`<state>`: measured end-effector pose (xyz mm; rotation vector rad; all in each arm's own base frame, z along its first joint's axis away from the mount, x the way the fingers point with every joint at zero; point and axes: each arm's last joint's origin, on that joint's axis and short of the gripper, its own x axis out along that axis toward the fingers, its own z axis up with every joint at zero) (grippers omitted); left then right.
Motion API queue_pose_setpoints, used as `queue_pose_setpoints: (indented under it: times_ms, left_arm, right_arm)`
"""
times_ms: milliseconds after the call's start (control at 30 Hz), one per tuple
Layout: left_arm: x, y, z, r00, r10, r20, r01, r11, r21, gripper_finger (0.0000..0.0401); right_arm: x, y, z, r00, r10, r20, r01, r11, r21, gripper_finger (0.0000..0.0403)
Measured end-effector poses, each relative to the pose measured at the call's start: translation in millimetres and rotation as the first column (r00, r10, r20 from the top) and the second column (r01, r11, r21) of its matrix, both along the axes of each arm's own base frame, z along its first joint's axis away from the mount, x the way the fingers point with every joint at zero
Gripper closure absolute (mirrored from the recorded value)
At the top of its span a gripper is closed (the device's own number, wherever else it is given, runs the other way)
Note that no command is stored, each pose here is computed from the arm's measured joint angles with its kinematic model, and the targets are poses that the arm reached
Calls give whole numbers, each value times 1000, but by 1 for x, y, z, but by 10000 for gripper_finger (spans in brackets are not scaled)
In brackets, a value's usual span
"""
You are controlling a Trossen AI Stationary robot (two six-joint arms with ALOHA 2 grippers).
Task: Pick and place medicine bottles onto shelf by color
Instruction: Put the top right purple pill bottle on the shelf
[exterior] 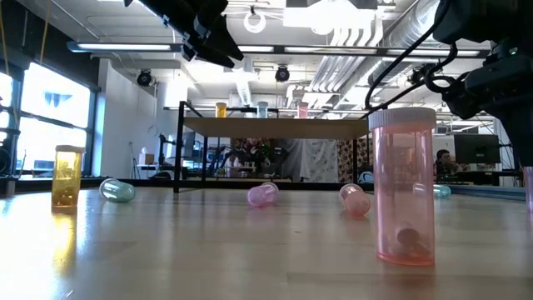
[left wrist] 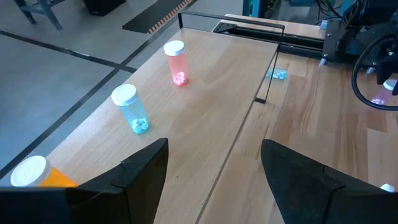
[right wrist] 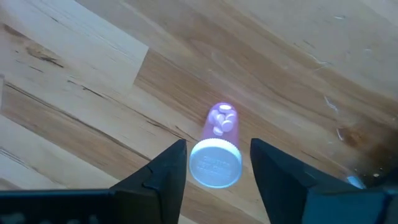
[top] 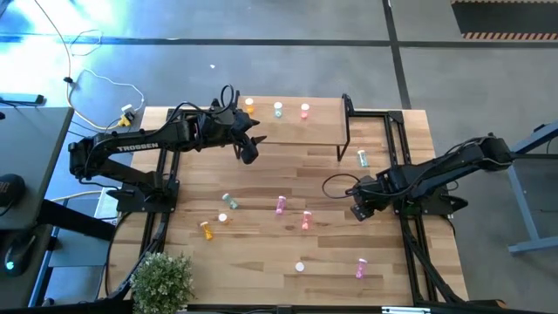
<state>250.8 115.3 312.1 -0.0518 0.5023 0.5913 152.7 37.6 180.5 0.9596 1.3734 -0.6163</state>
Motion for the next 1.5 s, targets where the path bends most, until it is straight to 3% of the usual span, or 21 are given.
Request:
queue_pose_setpoints:
  times_ms: [267, 867, 1200, 1500]
  left_arm:
    - [0, 0, 0, 1000, 0, 0, 0, 1000, 0, 156]
    - [0, 0, 0, 1000, -5, -5, 5, 1000, 8, 156]
    - [0, 0, 0, 1000, -4, -3, 4, 1000, 6, 156]
    - [0, 0, 0, 1000, -5, -4, 5, 1000, 6, 156]
  right_arm:
    - [0, 0, 0, 1000, 0, 0, 0, 1000, 0, 276]
    - [7, 2, 12, 999, -7, 46, 7, 1000, 13, 279]
    - [28, 2, 65, 975, -8, 223, 6, 1000, 9, 280]
    - [45, -22, 127, 903, -49, 428, 123, 981, -147, 280]
